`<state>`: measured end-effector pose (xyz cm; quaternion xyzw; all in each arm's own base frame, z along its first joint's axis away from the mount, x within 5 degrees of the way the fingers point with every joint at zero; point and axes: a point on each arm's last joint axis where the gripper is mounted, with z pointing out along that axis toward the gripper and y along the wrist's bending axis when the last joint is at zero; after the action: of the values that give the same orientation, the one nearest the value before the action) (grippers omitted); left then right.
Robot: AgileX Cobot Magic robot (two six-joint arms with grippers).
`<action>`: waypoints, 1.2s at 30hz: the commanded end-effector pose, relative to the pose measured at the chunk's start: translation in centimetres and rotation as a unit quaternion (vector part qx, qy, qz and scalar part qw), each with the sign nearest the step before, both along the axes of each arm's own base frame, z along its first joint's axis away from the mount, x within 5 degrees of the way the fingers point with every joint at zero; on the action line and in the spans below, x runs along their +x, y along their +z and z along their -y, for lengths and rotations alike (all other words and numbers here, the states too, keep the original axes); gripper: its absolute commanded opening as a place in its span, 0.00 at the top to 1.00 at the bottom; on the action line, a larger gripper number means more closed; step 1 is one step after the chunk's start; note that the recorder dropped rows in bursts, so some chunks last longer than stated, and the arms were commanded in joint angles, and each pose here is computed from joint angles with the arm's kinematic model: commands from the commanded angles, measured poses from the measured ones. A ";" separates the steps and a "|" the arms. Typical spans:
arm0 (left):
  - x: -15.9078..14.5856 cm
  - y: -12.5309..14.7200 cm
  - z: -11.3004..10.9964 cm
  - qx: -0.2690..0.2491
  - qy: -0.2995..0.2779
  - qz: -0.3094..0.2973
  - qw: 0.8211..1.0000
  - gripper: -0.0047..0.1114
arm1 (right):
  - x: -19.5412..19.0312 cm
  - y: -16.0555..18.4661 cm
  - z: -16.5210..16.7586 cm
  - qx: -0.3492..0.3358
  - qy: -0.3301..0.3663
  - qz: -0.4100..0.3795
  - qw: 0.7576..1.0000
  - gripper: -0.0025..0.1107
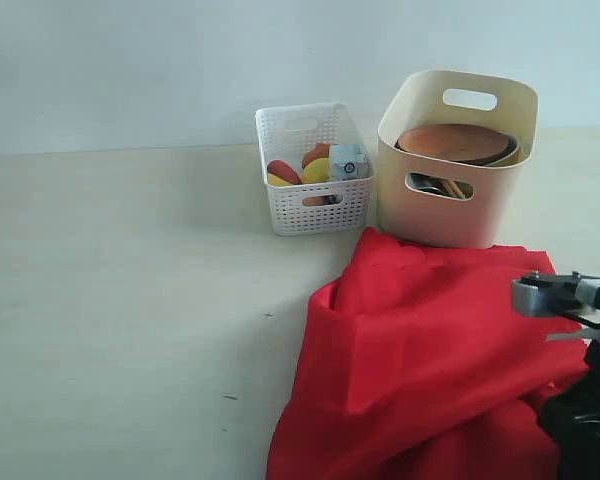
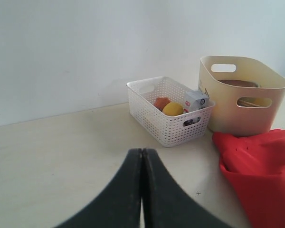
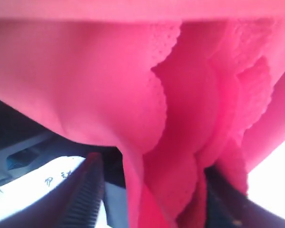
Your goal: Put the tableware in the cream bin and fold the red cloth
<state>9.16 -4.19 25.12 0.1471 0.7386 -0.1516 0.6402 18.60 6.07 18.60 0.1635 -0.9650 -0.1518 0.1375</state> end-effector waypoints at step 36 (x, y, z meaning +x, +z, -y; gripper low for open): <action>-0.6 -2.1 -0.1 0.052 -0.013 -0.046 0.998 0.96 | 1.6 5.3 1.3 -0.034 -0.108 0.283 0.952 0.34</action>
<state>8.58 -4.07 23.06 0.1805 0.7722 -0.1298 0.5952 19.65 4.75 23.48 0.0852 -0.9855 -0.0800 -0.1228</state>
